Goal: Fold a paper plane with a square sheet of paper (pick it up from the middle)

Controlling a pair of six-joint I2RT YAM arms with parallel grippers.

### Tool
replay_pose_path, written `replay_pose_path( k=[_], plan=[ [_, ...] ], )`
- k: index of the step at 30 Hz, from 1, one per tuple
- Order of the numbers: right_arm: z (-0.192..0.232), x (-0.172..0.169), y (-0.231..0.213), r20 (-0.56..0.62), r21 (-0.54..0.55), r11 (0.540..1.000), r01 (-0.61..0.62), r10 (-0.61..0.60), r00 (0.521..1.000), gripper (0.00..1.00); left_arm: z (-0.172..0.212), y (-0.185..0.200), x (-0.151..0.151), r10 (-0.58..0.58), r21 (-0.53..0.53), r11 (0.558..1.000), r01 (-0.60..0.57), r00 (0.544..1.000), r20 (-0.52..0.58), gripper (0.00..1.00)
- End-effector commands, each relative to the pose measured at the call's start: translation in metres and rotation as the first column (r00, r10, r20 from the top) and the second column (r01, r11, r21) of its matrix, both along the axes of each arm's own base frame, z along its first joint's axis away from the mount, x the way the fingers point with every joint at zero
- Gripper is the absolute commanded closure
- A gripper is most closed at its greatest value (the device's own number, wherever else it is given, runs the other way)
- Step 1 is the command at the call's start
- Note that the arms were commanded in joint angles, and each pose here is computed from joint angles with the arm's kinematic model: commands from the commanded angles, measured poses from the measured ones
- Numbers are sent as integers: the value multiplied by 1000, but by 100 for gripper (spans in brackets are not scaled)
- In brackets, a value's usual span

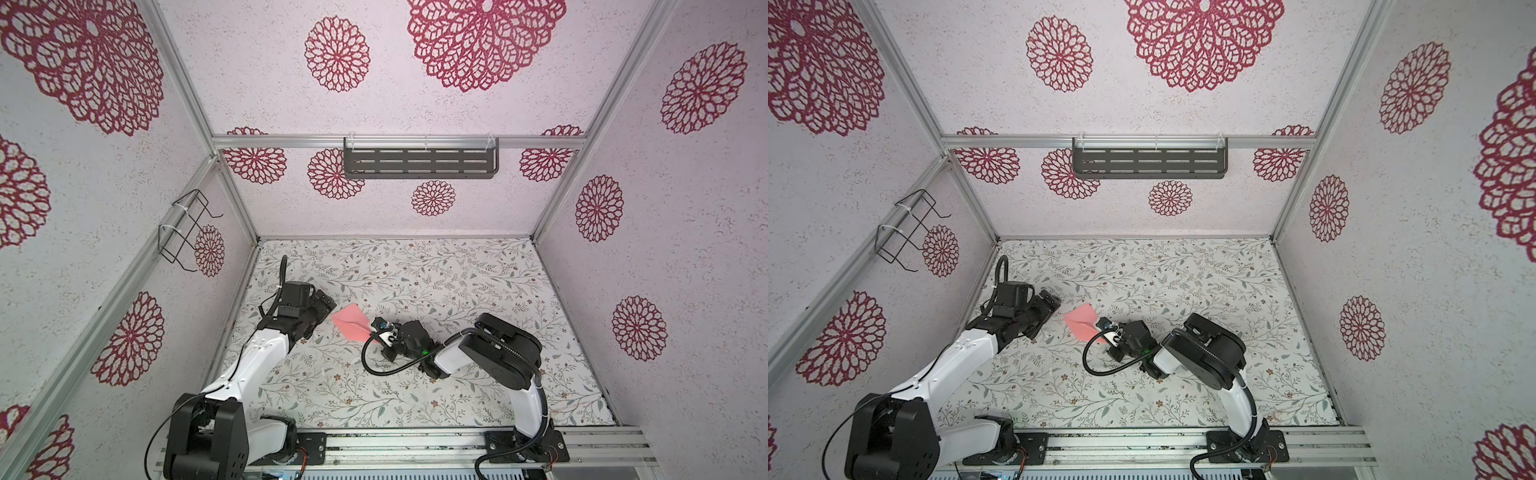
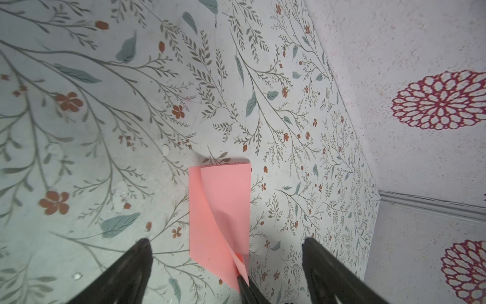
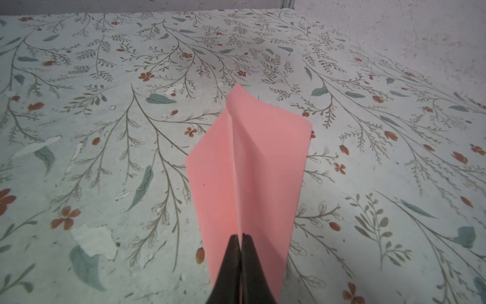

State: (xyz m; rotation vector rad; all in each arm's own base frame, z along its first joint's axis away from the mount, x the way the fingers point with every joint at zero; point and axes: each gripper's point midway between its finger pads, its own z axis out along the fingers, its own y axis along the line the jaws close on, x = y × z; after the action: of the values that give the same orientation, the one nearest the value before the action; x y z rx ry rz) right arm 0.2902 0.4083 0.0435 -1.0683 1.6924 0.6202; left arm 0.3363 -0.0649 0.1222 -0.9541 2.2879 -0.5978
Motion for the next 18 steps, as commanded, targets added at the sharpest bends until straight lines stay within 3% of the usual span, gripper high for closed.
replay_pose_path(
  k=[1,10,18],
  plan=[
    [24,2,3,-30,103,995,-4,7,1000,93,-3,5,-13,-44,58,997,44,999,6,2],
    [17,7,2,-104,137,990,10,5,995,94,1,-11,-17,-166,5,986,167,978,130,1],
    [11,1,2,-191,164,987,-6,37,981,95,-9,-35,-20,-181,-165,963,213,965,190,3]
  ],
)
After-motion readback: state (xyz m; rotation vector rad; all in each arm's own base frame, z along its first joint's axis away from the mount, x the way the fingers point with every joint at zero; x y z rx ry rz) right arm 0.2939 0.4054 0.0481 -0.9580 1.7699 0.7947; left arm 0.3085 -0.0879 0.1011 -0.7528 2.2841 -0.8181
